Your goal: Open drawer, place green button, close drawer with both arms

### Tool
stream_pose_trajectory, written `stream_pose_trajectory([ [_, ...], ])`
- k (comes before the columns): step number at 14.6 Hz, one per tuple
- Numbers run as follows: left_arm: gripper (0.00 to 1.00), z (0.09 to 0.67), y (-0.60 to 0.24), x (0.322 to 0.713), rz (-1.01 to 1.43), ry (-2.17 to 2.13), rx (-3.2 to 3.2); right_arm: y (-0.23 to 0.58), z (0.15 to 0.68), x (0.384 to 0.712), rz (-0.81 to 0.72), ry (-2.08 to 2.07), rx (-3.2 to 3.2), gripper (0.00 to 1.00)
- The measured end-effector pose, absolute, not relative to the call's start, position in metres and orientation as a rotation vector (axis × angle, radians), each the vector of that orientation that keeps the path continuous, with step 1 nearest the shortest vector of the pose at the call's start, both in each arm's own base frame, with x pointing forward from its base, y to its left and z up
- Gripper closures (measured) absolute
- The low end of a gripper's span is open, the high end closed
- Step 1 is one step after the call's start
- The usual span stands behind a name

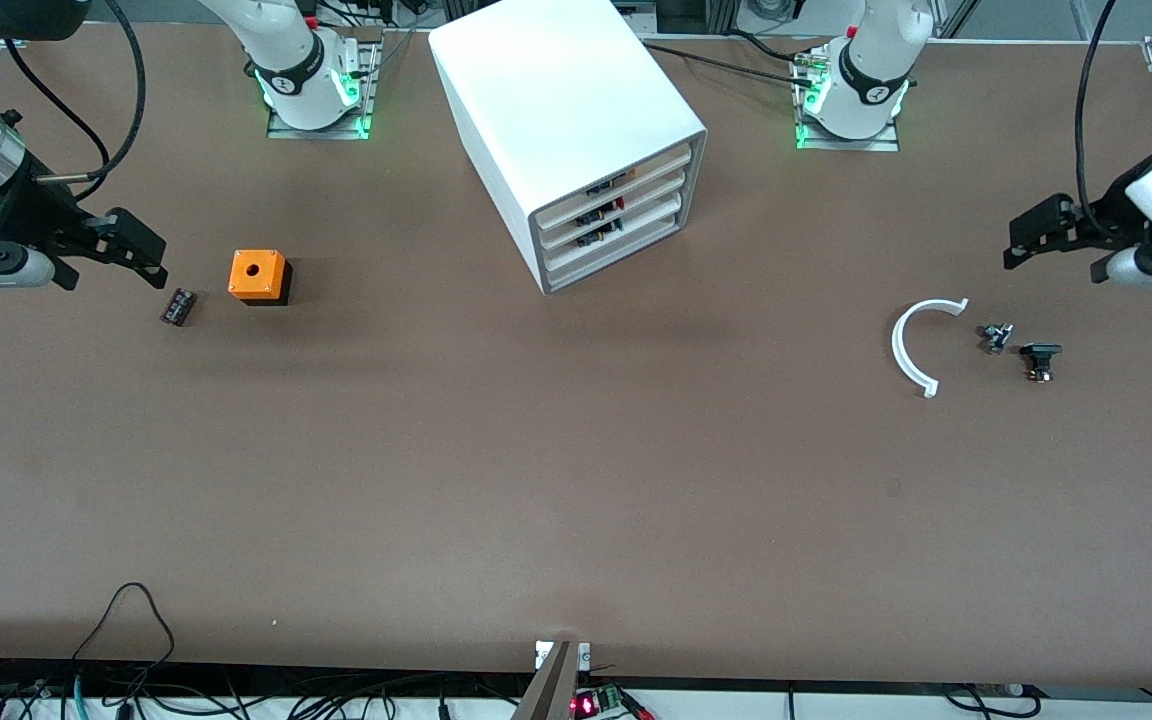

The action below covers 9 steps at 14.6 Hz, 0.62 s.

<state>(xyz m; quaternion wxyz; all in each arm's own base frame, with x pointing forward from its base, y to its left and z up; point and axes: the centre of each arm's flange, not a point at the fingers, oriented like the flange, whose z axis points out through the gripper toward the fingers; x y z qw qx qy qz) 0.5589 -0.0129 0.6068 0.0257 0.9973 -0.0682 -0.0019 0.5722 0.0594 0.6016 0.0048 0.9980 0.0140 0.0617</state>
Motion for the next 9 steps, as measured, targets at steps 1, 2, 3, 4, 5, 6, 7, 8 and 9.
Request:
stream_pose_trajectory([
  [1, 0.0, 0.6085, -0.0139, 0.5567, 0.002, -0.22, 3.097, 0.0595, 0.6016, 0.5722, 0.193, 0.044, 3.126, 0.0],
  [2, 0.0, 0.6088, -0.0146, 0.555, 0.0, -0.233, 3.125, 0.0595, 0.6016, 0.5722, 0.193, 0.044, 3.126, 0.0],
  [3, 0.0, 0.6087, -0.0152, 0.5541, -0.002, -0.243, 3.147, 0.0596, 0.6017, 0.5722, 0.193, 0.044, 3.126, 0.0],
  [4, 0.0, 0.608, -0.0157, 0.5538, -0.006, -0.248, 3.158, 0.0596, 0.6016, 0.5722, 0.193, 0.044, 3.126, 0.0],
  [5, 0.0, 0.6069, -0.0157, 0.5539, -0.01, -0.249, 3.161, 0.0596, 0.6017, 0.5722, 0.193, 0.044, 3.126, 0.0],
  [6, 0.0, 0.6059, -0.0156, 0.5541, -0.013, -0.248, 3.161, 0.0597, 0.6017, 0.5722, 0.193, 0.045, 3.126, 0.0],
  [7, 0.0, 0.6055, -0.0159, 0.5543, -0.014, -0.244, 3.162, 0.0598, 0.6017, 0.5722, 0.193, 0.045, 3.126, 0.0],
  [8, 0.0, 0.6053, -0.0169, 0.5543, -0.014, -0.234, 3.162, 0.0599, 0.6017, 0.5722, 0.193, 0.045, 3.126, 0.0],
  [9, 0.0, 0.6054, -0.0185, 0.5542, -0.014, -0.225, 3.163, 0.0598, 0.6017, 0.5722, 0.193, 0.045, 3.126, 0.0],
])
